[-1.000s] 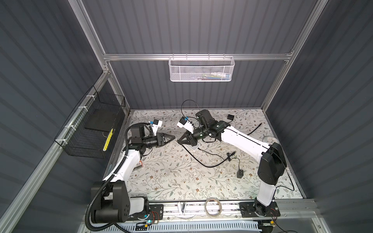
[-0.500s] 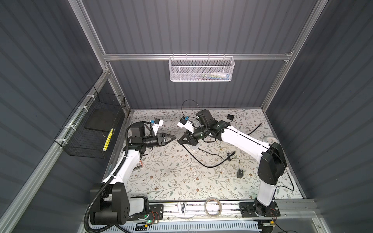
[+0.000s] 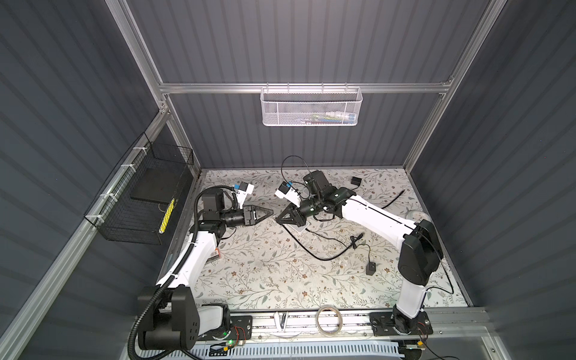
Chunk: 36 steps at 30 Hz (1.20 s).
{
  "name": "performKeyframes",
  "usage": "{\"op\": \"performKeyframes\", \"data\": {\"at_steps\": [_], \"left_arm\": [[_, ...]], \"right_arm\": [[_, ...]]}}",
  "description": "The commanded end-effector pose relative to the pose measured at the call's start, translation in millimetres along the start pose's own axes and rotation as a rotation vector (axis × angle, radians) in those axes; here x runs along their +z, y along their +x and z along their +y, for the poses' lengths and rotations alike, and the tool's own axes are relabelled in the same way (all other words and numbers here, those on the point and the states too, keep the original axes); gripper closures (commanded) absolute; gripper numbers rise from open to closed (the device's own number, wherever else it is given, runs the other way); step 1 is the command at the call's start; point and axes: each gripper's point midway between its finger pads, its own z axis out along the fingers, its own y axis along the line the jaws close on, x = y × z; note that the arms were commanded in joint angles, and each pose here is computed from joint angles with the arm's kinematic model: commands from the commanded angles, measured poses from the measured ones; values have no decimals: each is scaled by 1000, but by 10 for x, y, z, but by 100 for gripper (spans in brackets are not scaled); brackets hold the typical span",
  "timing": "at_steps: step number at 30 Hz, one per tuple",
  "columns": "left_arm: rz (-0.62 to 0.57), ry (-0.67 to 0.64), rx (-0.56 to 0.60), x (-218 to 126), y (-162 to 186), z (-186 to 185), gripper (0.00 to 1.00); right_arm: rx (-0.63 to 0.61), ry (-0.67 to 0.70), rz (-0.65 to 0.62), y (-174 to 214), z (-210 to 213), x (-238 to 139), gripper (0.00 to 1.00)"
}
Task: Insert the plug into the switch port
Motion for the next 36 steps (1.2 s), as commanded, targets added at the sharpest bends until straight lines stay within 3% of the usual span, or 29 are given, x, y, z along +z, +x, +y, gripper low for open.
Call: {"op": "performKeyframes", "data": {"at_steps": [1, 24, 29, 36], "left_arm": [[19, 21, 37, 22, -16, -75, 67], [50, 21, 41, 74, 23, -83, 86], [48, 13, 37, 70, 23, -72, 95], [42, -11, 27, 71, 11, -29, 100]], "right_arm": [[-8, -23, -17, -70, 29, -8, 100], [-11, -16, -14, -92, -19, 26, 100], [-8, -1, -9, -71, -48, 30, 100], [-19, 58, -6, -56, -114, 0, 84]]}}
